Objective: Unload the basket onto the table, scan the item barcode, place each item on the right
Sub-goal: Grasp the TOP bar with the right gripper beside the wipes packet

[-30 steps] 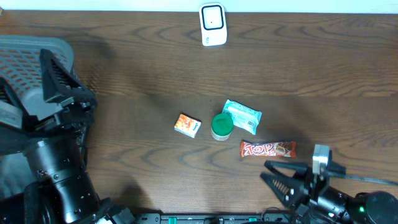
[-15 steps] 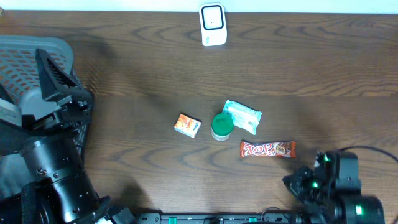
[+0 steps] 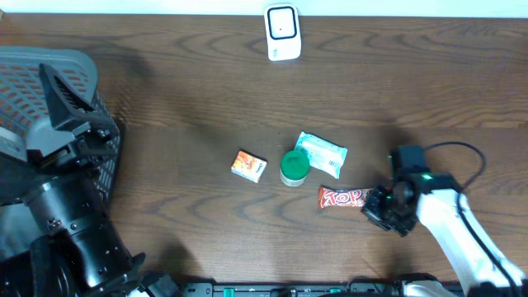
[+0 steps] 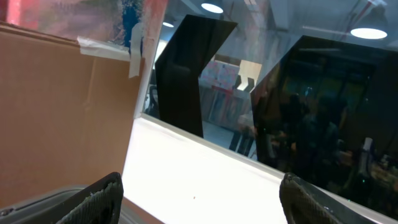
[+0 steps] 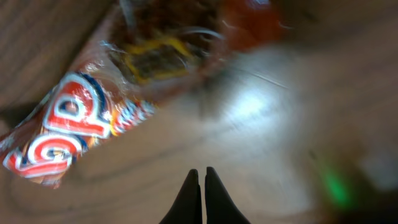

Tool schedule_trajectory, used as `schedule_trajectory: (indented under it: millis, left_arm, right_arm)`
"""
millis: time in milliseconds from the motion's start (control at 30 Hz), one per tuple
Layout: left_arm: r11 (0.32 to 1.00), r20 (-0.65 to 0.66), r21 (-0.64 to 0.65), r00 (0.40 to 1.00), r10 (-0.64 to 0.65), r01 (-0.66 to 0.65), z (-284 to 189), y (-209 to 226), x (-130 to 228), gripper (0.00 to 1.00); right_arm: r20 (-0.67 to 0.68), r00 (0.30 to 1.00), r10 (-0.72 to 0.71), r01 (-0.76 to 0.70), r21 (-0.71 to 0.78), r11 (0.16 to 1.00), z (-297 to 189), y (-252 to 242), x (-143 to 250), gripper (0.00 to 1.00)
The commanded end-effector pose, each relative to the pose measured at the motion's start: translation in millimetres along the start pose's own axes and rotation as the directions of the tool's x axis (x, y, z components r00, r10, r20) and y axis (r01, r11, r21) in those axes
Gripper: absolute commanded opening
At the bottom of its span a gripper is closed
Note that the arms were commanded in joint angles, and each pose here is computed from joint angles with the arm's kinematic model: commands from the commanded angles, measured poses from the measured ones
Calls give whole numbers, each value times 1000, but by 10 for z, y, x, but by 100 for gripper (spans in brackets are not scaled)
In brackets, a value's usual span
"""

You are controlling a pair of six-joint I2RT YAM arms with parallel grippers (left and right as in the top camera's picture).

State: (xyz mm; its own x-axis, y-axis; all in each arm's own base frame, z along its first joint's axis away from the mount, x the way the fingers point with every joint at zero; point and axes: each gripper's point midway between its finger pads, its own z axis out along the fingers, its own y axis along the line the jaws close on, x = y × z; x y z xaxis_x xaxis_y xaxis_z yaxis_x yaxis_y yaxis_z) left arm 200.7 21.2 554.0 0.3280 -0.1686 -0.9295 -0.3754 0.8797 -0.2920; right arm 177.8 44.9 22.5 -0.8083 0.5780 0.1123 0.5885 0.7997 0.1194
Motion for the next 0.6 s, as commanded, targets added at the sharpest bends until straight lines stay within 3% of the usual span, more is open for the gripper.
schedule_trajectory:
  millis: [0, 300, 567]
  left_arm:
    - [1000, 3, -27, 1000, -1, 1, 12, 53, -3, 81]
    - [998, 17, -69, 1000, -13, 14, 37, 143, -24, 81]
    - [994, 29, -106, 1000, -1, 4, 59, 219, -37, 81]
  right_arm:
    - [-19, 996, -88, 88, 15, 996, 185, 196, 48, 1]
    - [95, 989, -113, 109, 53, 993, 480, 391, -226, 1]
    - [205, 967, -149, 143, 41, 989, 374, 455, -562, 1]
